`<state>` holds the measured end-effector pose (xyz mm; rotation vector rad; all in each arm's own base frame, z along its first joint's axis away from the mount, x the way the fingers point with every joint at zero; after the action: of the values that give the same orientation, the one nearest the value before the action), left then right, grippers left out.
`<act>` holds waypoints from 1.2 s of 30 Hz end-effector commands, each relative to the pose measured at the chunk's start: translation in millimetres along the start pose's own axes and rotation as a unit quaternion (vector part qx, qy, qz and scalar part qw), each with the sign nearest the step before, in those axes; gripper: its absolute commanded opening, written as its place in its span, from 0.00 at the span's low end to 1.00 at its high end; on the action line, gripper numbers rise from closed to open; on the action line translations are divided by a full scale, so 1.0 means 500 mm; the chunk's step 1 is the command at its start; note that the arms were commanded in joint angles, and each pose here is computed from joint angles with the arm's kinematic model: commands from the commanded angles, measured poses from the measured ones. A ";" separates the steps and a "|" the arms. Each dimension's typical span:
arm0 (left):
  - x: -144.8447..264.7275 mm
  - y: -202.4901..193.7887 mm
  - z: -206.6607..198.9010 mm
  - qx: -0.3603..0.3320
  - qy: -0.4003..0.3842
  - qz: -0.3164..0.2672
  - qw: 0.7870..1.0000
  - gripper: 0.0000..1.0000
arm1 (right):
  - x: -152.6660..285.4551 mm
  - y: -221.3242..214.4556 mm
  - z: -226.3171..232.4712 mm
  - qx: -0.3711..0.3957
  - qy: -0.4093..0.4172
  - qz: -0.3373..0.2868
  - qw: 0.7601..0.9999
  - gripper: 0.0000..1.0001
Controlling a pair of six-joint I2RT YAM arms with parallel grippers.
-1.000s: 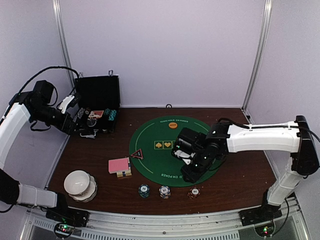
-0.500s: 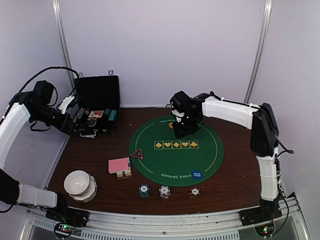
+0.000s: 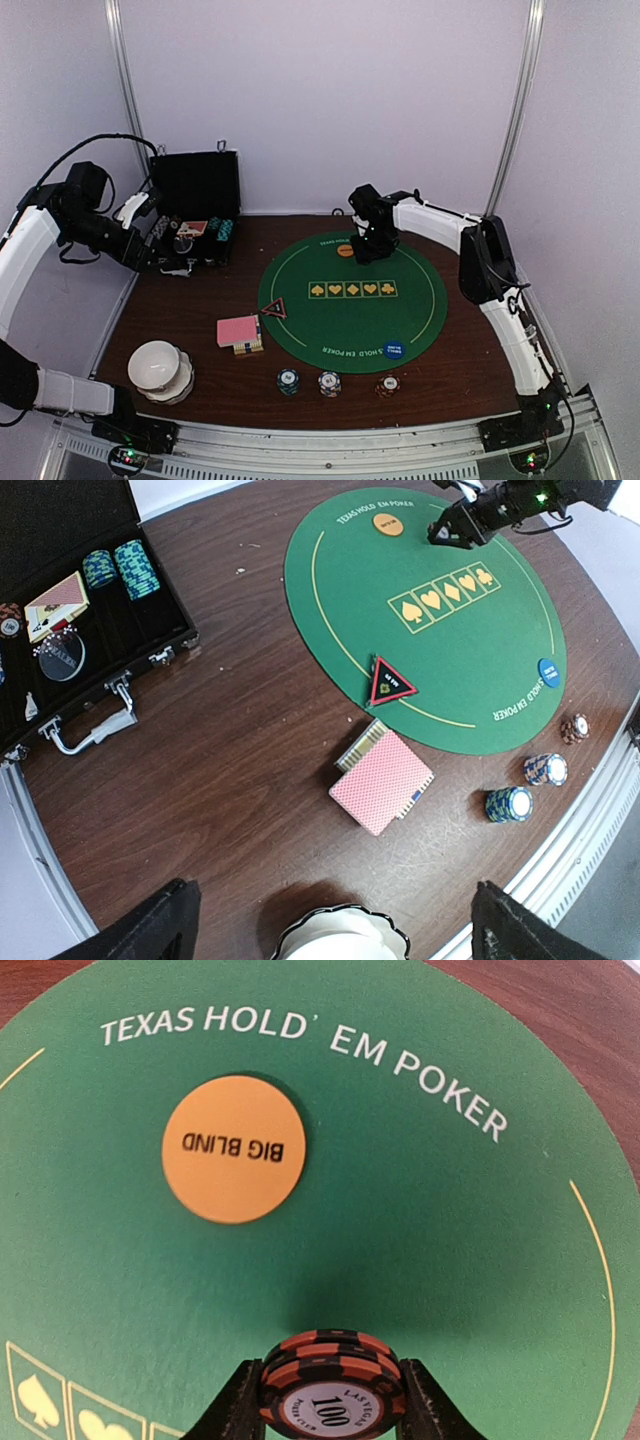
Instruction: Distribute texas hold em gaming equipment
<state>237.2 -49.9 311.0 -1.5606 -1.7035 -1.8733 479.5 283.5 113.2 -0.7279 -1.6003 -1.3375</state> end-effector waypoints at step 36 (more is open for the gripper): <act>0.008 0.005 -0.001 -0.013 -0.002 -0.005 1.000 0.98 | 0.363 -0.439 0.119 0.129 0.083 0.065 0.986 0.88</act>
<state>236.1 -49.9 310.3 -1.5697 -1.6921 -1.8785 235.1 284.0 200.6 -0.4397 -1.6065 -1.0986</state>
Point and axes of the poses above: each gripper's point midway between its finger pads, its own x axis back along the fingers, its own z axis along the line the jaws close on, y = z × x, the point moved 7 cm from there along x, back along the fingers
